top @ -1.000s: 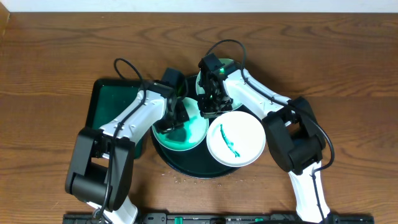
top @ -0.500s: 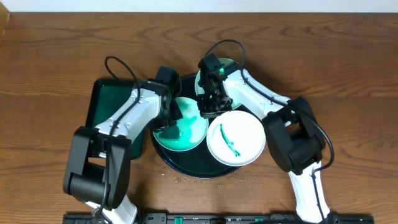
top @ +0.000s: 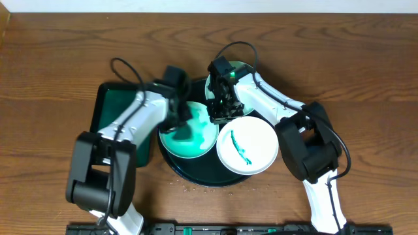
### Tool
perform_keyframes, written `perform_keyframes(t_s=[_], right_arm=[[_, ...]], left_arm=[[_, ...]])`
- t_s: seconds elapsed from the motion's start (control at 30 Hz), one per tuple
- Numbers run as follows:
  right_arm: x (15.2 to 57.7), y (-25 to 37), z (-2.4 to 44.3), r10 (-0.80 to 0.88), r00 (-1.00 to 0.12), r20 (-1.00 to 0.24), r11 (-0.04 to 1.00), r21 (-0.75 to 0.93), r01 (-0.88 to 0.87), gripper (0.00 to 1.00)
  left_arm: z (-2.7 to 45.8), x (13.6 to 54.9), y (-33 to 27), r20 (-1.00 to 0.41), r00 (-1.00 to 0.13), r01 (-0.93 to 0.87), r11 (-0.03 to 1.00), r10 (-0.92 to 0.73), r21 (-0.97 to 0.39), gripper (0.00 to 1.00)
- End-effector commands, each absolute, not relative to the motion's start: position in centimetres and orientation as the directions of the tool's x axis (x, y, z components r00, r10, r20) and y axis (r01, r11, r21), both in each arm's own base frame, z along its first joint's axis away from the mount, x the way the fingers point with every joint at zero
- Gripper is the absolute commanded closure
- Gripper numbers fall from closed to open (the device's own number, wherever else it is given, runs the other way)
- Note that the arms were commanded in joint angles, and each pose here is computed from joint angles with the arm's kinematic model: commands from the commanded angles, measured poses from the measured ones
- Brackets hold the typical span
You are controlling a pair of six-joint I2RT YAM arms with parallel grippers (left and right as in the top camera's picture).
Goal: Clean dirty plates on tray and stack at the side
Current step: 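Lift sponge back toward the green tray with left gripper, then carry the cleaned plate right and set it on the table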
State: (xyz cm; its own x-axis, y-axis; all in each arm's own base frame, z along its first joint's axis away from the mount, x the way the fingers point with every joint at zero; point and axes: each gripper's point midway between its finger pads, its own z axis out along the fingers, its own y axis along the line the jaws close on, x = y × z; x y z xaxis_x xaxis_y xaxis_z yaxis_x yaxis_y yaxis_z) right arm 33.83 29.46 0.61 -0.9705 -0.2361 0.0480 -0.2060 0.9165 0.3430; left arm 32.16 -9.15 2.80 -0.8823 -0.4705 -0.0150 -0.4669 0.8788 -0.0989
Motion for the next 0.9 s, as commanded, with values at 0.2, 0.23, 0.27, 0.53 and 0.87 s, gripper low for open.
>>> perform_keyframes(t_s=[0.2,0.23,0.27,0.53,0.87], right_arm=[[32.8,30.3,-0.2,-0.294,-0.954,0.062,0.895,0.367,-0.252,0.99],[33.0,30.5,0.7,-0.316,-0.948,0.033,0.884,0.372,-0.282,0.99],[33.3,30.5,1.3,-0.323,-0.946,0.012,0.881,0.369,-0.296,0.99],[36.2,28.5,10.8,-0.387,-0.863,-0.324,0.905,0.043,-0.422,0.99],[35.6,25.8,21.8,-0.59,-0.599,-0.541,0.751,-0.64,-0.162,0.99]], left_arm=[[13.8,35.1,-4.4,-0.117,-0.869,-0.454,0.87,-0.48,-0.193,0.93],[14.8,35.1,-2.6,-0.166,-0.847,-0.479,0.86,-0.505,-0.174,0.93],[15.4,35.1,-1.3,-0.194,-0.832,-0.496,0.853,-0.52,-0.163,0.93],[16.1,34.4,5.5,-0.248,-0.758,-0.598,0.794,-0.604,-0.107,0.93],[16.2,34.7,5.9,-0.259,-0.747,-0.606,0.787,-0.612,-0.113,0.92]])
